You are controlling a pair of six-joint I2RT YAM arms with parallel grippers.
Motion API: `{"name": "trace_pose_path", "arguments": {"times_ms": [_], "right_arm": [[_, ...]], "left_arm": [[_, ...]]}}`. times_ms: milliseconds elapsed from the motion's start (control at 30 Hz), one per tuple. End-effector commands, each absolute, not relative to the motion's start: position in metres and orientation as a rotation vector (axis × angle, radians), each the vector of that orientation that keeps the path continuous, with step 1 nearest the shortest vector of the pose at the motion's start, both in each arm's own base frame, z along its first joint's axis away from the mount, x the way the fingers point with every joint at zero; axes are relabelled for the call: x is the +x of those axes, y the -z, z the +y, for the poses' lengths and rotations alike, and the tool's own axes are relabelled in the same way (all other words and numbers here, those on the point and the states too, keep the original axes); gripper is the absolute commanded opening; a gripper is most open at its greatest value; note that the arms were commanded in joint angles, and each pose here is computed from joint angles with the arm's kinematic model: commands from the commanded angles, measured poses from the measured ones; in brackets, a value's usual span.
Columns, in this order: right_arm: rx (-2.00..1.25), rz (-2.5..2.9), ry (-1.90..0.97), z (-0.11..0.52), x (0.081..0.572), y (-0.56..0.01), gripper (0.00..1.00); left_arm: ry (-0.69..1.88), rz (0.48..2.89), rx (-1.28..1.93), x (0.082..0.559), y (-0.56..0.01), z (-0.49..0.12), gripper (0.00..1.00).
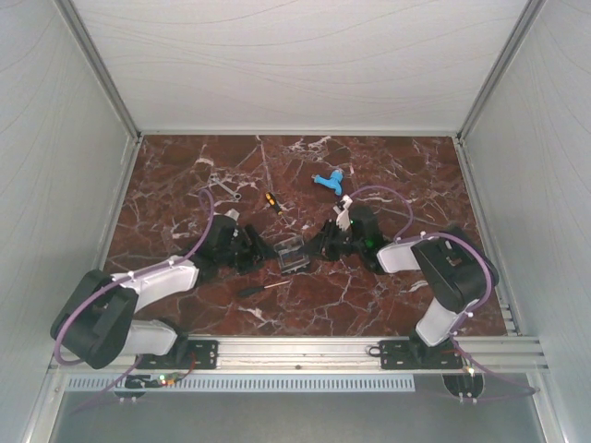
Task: Snap on the fuse box
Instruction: Close the fuse box cover on the fuse box base.
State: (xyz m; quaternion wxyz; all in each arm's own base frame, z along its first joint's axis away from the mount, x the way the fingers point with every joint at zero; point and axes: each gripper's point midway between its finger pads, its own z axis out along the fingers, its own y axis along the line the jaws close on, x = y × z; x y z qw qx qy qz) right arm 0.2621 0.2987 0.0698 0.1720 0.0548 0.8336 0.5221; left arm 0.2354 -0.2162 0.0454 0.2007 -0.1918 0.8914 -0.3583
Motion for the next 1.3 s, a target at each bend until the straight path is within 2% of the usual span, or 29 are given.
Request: {"name": "trace_pose_path", "arguments": {"times_ms": [0,233,567,767,1000,1267], "right_arm": [[0.163,2.335,-1.476,0.303,0.268,-0.069,0.05],[0.192,2.346,-1.446,0.303,0.269,-0.064,0.06],[0.212,2.347,-1.436,0.302,0.271,-0.061,0.09],[0.21,2.372,-1.401,0.299,0.271,-0.056,0.22],[0.191,2.386,-1.347,0.294,0.27,-0.055,0.29],[0.111,2.4,-1.224,0.283,0.271,-0.063,0.39]], "left_arm": [[1.072,2.44,-0.499,0.245,-0.061,-0.227,0.6],[1.088,2.449,-0.48,0.246,-0.061,-0.231,0.59],[1.11,2.49,-0.438,0.243,-0.055,-0.242,0.5],[1.104,2.514,-0.422,0.242,-0.05,-0.246,0.41],[1.106,2.539,-0.408,0.241,-0.044,-0.25,0.3],[1.094,2.555,-0.401,0.241,-0.039,-0.251,0.24]]}}
